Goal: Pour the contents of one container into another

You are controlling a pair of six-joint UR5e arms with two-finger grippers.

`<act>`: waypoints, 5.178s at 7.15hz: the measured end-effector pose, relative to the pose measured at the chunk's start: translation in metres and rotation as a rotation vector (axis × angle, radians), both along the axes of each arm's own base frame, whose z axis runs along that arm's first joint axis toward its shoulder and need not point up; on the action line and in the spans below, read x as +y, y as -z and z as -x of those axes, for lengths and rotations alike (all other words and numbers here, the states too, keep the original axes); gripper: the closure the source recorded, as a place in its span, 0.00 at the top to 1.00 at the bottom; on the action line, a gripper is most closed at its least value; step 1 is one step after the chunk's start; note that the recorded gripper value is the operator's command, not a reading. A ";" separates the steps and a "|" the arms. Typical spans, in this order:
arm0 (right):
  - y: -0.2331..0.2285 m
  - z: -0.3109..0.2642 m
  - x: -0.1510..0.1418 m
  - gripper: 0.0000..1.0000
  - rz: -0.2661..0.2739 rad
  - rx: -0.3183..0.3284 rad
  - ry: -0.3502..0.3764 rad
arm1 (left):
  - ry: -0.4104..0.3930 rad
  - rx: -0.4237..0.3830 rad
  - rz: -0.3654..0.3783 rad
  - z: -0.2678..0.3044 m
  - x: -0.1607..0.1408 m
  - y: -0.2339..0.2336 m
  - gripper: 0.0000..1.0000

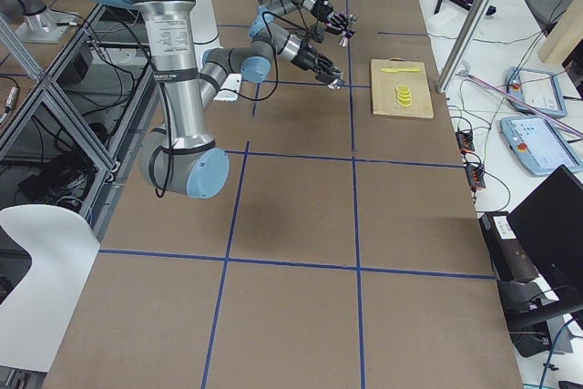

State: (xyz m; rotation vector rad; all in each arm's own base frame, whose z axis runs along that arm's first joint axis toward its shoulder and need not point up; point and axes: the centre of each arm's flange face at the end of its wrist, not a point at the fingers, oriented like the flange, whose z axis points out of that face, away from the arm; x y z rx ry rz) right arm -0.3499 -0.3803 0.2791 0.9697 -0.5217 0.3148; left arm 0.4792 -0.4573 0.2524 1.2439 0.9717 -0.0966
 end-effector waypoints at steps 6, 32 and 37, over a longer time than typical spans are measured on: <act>-0.044 -0.036 0.012 0.00 0.077 -0.212 -0.068 | 0.150 0.093 0.216 0.103 -0.004 -0.112 0.00; -0.157 -0.043 0.064 0.00 -0.086 -0.236 0.026 | 0.385 -0.062 0.279 0.057 0.129 -0.278 1.00; -0.164 -0.039 0.067 0.00 -0.092 -0.217 0.019 | 0.297 -0.075 0.302 0.061 0.134 -0.265 1.00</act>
